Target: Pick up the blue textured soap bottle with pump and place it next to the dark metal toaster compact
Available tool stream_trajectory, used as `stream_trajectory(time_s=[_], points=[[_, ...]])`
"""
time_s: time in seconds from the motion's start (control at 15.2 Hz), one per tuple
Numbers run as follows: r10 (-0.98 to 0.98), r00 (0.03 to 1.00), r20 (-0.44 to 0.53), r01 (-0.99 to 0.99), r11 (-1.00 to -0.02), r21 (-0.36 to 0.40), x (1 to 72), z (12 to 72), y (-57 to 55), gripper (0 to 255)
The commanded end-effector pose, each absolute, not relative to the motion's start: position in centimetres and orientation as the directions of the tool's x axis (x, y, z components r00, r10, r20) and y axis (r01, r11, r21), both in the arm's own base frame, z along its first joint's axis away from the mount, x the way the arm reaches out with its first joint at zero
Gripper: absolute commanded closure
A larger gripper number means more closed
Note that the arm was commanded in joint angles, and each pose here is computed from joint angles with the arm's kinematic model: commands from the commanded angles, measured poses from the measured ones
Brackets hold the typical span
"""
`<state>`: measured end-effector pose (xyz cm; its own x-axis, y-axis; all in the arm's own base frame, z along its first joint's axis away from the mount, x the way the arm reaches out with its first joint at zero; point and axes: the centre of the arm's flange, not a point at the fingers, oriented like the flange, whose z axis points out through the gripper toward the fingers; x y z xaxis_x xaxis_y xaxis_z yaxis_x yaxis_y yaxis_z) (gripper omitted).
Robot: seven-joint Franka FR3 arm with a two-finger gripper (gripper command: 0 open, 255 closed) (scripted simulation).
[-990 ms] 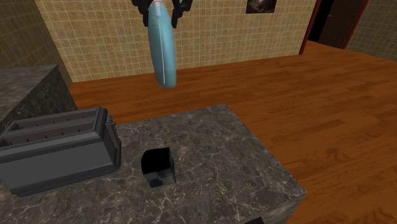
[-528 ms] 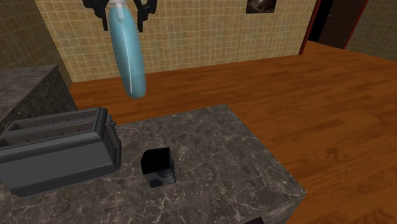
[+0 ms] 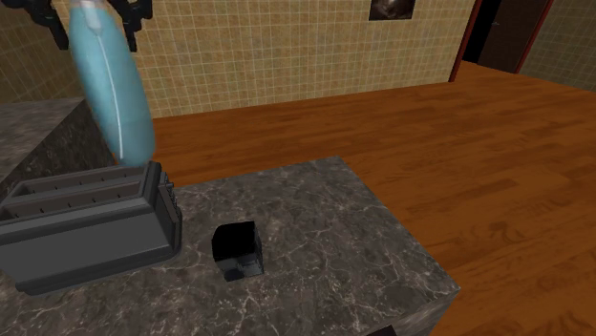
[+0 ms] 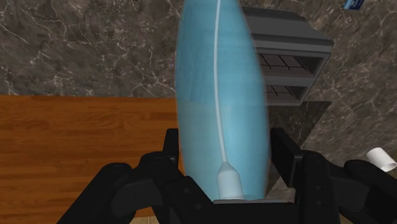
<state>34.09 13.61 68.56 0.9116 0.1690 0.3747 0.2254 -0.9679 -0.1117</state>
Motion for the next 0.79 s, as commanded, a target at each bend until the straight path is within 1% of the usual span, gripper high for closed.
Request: stream_trajectory(time_s=[0.0,0.73], points=[[0.167,0.912,0.375,0.224,-0.968,-0.112,33.1,68.3,16.3,255],[0.167,0.912,0.375,0.224,-0.968,-0.112,27.4,68.3,29.7,255]])
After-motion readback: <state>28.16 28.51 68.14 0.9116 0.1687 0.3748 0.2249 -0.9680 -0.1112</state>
